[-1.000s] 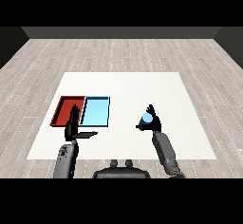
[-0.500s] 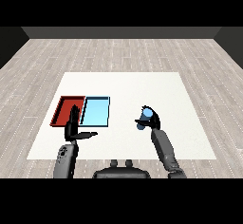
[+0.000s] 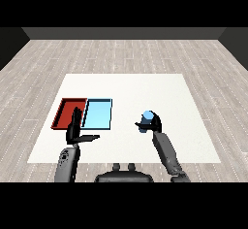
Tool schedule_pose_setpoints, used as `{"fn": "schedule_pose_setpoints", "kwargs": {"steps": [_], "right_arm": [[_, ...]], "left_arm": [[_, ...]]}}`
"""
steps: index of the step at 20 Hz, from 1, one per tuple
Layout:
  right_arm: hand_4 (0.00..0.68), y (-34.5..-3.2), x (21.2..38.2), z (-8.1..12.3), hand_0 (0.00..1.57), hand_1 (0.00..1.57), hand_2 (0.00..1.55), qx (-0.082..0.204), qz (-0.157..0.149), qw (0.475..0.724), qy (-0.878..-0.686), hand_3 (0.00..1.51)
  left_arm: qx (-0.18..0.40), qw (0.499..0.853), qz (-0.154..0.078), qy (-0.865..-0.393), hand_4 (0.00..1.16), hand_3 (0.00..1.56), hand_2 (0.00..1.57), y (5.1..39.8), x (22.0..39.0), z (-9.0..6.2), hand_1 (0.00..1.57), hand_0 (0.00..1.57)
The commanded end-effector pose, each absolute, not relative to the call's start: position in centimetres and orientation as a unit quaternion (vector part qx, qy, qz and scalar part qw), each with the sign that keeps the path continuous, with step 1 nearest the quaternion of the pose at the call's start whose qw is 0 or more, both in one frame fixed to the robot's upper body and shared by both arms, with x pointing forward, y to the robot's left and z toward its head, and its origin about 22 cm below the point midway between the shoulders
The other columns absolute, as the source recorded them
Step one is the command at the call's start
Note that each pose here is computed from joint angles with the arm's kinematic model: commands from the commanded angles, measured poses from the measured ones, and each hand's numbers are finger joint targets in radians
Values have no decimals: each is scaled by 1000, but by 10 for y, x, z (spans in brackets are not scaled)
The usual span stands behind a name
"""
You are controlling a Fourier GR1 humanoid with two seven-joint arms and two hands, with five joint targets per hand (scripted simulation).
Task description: Pick the blue can and put it in the blue box
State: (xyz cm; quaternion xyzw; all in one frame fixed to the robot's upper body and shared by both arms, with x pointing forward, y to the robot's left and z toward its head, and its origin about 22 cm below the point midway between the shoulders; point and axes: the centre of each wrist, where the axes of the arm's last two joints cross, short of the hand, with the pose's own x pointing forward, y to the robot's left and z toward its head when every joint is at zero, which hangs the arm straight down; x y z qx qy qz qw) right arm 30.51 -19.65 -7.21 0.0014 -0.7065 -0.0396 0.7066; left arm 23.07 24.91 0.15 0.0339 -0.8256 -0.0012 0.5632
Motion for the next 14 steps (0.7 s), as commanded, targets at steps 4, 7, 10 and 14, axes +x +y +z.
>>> {"fn": "schedule_pose_setpoints", "kwargs": {"steps": [4, 7, 10, 14], "right_arm": [[486, -189, 301, -36, 1451, 1451, 1470, -12, -5, 662, -749, 1345], [509, -179, 289, -29, 1456, 1456, 1476, -17, 10, 645, -764, 1369], [512, -171, 314, -18, 1459, 1459, 1478, -7, -2, 634, -774, 1358], [532, -161, 306, -8, 1451, 1451, 1472, 6, 17, 620, -784, 1377]], "left_arm": [[25, 567, -1, -823, 0, 0, 0, 255, 236, -13, 0, 0], [13, 580, -1, -814, 0, 0, 0, 232, 240, 3, 0, 0], [18, 566, -32, -824, 0, 0, 0, 258, 248, -3, 0, 0], [-30, 573, -24, -818, 0, 0, 0, 210, 243, -11, 0, 0]]}}
